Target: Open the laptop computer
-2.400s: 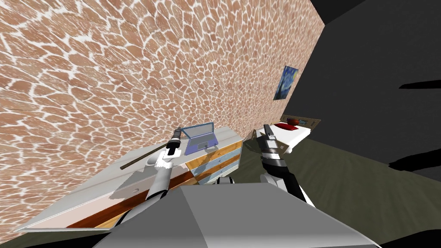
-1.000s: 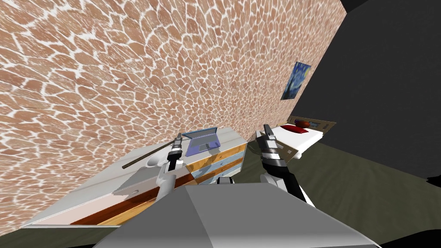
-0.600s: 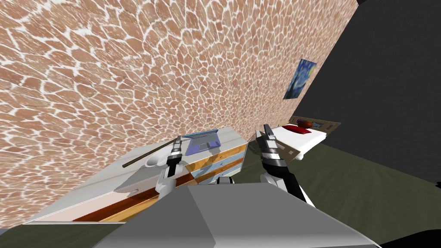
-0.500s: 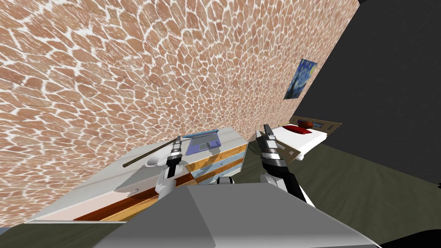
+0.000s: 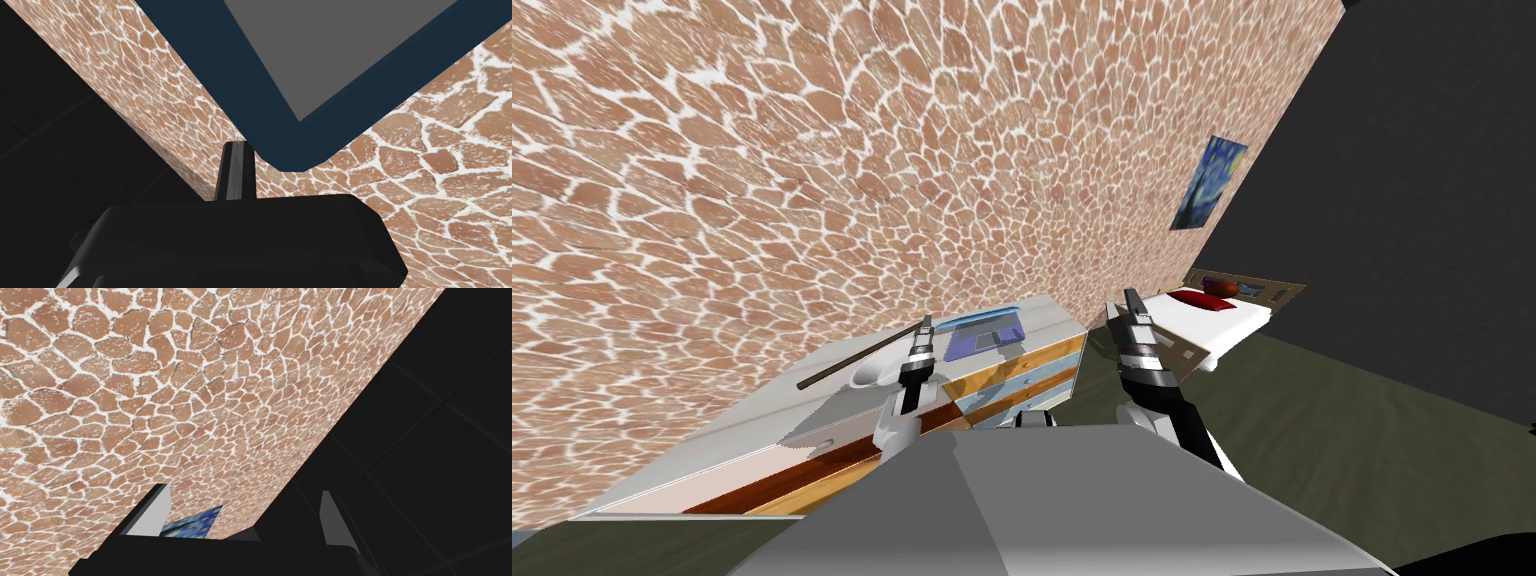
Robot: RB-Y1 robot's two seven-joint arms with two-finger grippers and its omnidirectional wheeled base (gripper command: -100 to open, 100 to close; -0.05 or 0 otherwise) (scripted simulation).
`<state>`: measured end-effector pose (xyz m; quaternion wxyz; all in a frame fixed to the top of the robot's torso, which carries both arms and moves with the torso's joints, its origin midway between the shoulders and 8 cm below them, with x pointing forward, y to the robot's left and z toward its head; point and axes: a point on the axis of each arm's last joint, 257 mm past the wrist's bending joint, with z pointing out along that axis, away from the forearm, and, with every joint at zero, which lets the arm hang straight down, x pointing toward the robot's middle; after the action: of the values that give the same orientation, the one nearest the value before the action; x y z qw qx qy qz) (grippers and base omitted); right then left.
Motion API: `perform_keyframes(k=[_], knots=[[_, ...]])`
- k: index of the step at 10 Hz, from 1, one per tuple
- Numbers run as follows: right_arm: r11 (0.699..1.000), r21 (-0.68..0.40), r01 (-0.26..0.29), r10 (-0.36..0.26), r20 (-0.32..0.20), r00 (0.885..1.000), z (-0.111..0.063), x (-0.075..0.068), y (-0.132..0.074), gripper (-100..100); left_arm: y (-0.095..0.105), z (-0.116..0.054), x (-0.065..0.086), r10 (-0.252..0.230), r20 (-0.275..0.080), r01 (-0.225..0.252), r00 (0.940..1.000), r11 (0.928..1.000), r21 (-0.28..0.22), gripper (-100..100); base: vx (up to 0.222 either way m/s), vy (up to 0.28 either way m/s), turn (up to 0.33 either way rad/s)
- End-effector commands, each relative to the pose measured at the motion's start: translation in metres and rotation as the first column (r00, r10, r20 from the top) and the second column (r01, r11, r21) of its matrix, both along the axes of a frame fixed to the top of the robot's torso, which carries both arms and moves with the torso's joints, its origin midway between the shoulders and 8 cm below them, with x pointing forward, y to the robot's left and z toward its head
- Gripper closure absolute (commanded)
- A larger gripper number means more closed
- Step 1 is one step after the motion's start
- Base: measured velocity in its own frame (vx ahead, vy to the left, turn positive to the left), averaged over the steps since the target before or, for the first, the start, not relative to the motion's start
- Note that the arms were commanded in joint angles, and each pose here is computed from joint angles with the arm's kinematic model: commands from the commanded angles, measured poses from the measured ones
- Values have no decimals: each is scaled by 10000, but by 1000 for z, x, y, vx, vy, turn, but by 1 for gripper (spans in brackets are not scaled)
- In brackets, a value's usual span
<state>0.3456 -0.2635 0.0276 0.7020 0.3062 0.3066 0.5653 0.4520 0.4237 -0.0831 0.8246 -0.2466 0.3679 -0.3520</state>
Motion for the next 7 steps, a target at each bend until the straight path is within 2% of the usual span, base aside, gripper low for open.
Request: perform_keyframes(k=[1, 3, 4, 7], knots=[[10000, 0, 1, -1, -1, 10000, 0, 0, 0, 0, 0, 0, 0, -2, 5, 2, 10000, 10000, 2, 100, 6, -8, 22], [10000, 1, 1, -1, -1, 10000, 0, 0, 0, 0, -3, -2, -12, 47, 248, -49, 9997, 10000, 77, 100, 7, -9, 25], [10000, 1, 1, -1, -1, 10000, 0, 0, 0, 0, 1, 8, 0, 23, 159, -24, 9999, 10000, 39, -100, -22, -18, 10], [10000, 1, 0, 0, 0, 10000, 0, 0, 0, 0, 5, 24, 12, 8, 155, -9, 9999, 10000, 39, -100, -45, -19, 1]])
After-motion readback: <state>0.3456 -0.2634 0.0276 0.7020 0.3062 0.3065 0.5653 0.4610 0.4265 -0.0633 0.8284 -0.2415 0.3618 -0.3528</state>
